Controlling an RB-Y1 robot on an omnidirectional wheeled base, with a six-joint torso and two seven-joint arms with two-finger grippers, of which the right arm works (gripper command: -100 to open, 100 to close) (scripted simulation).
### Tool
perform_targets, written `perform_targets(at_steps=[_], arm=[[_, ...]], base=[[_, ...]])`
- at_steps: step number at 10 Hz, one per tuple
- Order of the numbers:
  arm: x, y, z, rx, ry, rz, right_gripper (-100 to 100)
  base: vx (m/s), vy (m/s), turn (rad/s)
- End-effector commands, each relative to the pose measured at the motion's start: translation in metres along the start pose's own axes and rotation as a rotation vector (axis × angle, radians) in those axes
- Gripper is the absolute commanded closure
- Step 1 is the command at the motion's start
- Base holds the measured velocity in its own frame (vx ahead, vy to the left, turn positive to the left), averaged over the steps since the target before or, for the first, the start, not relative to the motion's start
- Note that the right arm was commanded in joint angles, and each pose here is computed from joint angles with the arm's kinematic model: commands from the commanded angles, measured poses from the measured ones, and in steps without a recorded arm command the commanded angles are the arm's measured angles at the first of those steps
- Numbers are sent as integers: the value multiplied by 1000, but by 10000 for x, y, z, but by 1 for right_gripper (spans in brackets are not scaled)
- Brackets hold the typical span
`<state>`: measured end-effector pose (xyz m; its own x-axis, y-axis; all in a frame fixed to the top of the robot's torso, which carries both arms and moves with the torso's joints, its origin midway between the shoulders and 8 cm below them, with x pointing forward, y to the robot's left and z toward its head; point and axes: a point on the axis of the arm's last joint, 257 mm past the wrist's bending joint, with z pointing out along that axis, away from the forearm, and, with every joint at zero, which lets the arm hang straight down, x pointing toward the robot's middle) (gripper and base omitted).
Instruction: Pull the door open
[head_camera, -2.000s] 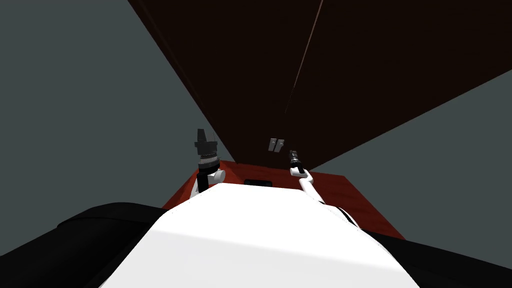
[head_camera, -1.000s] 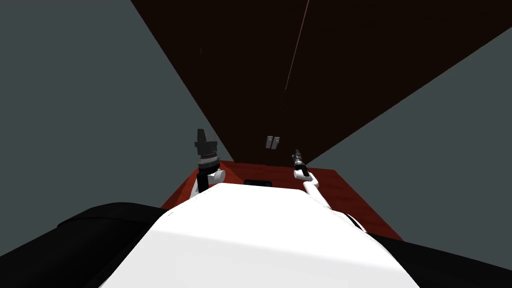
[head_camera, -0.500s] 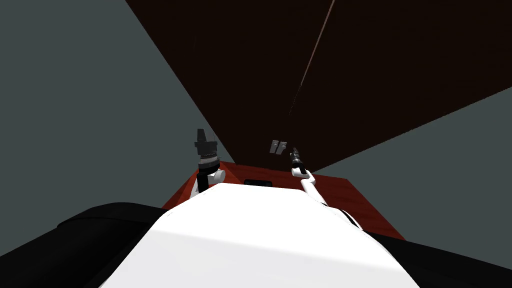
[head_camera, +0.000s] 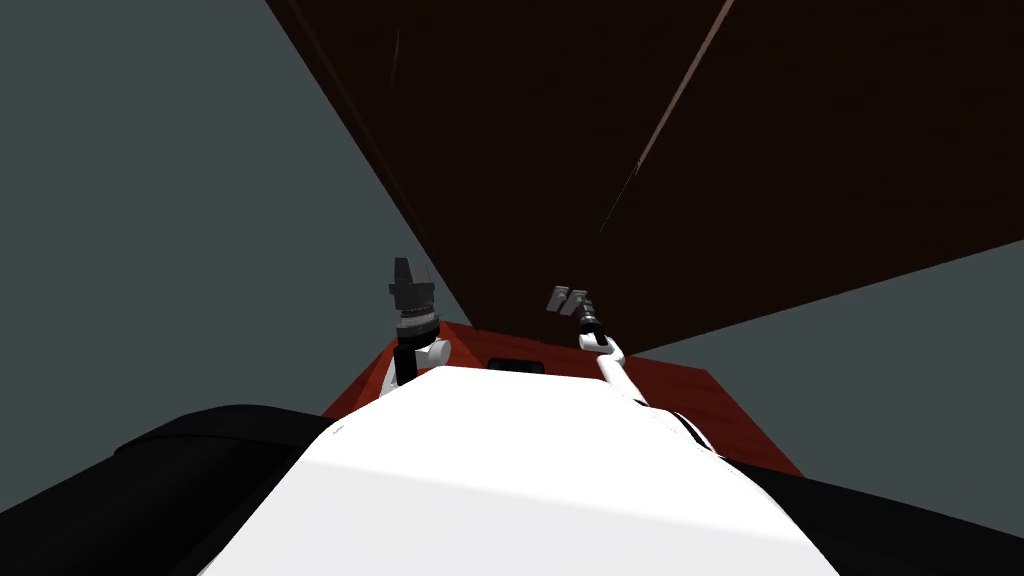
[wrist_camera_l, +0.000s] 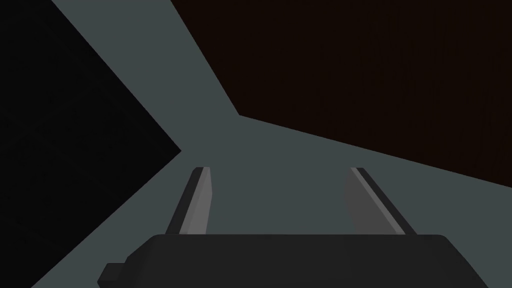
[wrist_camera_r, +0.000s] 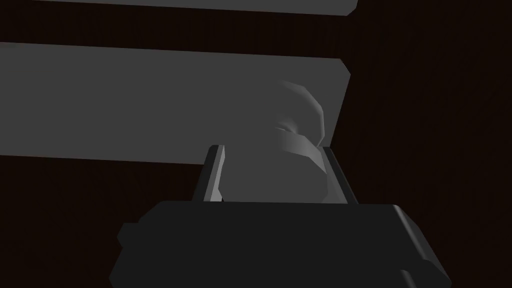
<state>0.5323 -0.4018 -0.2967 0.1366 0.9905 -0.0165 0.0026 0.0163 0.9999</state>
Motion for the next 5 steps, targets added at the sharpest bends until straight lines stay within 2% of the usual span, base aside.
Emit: perform_targets(at_steps=[1, 4, 5], arm=[[-16, -24, -13, 5, -3, 0, 100], [-16, -24, -13, 5, -3, 0, 100], [-170, -108, -83, 25, -22, -10, 100]], base=[[-27, -14, 18], [-9, -1, -1], [-110, -86, -92]])
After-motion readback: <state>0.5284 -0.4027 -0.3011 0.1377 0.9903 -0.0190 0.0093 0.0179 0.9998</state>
